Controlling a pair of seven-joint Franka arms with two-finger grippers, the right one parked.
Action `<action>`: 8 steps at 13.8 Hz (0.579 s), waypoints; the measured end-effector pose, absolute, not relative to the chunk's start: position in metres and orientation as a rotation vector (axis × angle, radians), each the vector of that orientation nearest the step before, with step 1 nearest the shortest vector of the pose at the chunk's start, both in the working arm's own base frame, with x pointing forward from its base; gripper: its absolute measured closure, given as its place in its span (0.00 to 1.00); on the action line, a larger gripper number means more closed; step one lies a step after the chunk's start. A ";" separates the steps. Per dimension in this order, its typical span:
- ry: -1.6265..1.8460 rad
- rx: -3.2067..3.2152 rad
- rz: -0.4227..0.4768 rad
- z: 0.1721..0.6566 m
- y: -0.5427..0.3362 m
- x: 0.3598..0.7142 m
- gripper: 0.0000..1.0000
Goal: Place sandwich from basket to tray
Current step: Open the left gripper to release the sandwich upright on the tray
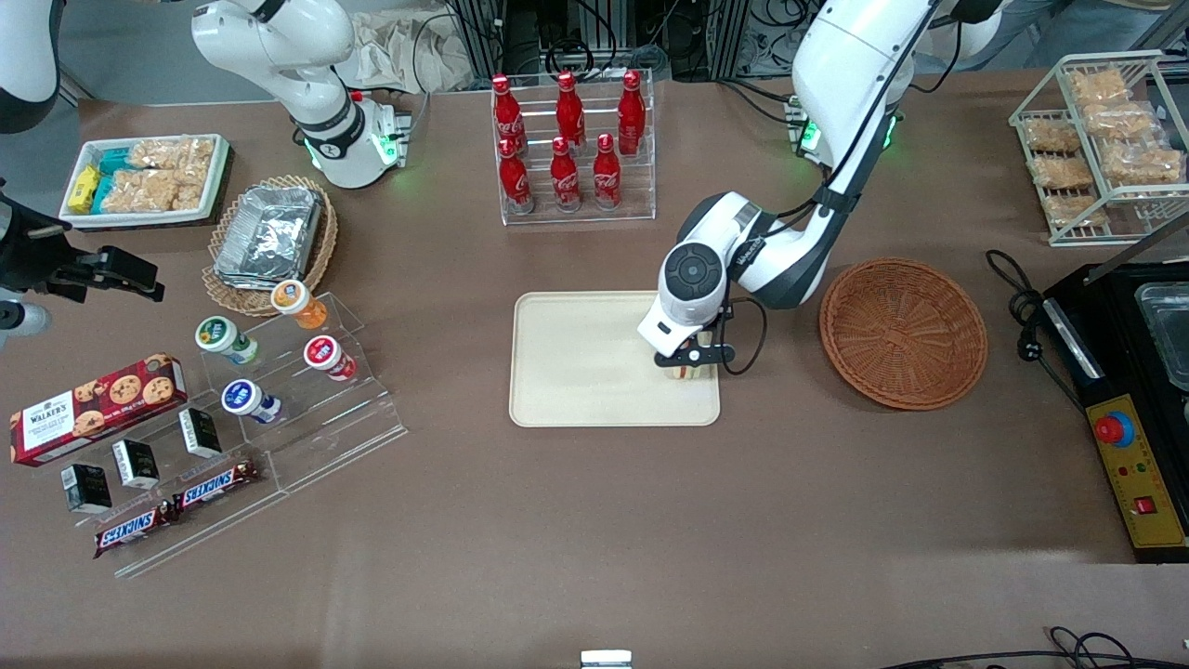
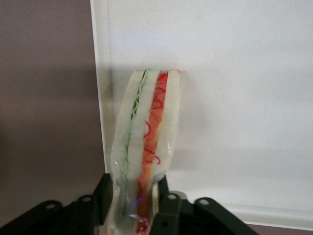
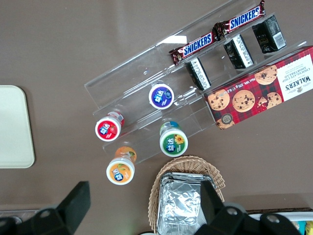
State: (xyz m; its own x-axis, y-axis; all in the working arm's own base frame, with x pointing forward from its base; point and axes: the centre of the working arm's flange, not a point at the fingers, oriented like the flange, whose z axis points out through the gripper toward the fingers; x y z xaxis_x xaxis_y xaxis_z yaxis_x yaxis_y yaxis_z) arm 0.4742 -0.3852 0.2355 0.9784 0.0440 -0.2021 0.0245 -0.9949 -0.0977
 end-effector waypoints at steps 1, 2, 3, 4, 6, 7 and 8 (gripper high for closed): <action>-0.053 -3.032 0.310 0.236 -0.386 0.475 0.38; -0.053 -3.034 0.308 0.237 -0.386 0.475 0.30; -0.053 -3.037 0.303 0.239 -0.387 0.477 0.21; -0.054 -3.041 0.297 0.241 -0.388 0.478 0.09; -0.057 -3.037 0.303 0.251 -0.390 0.483 0.00; -0.059 -3.025 0.319 0.261 -0.392 0.487 0.00; -0.062 -3.013 0.334 0.277 -0.395 0.494 0.00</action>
State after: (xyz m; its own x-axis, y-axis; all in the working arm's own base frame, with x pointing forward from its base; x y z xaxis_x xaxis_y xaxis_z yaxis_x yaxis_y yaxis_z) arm 0.4937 -0.3946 0.2766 0.9749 0.0524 -0.2162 0.0283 -0.9932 -0.1131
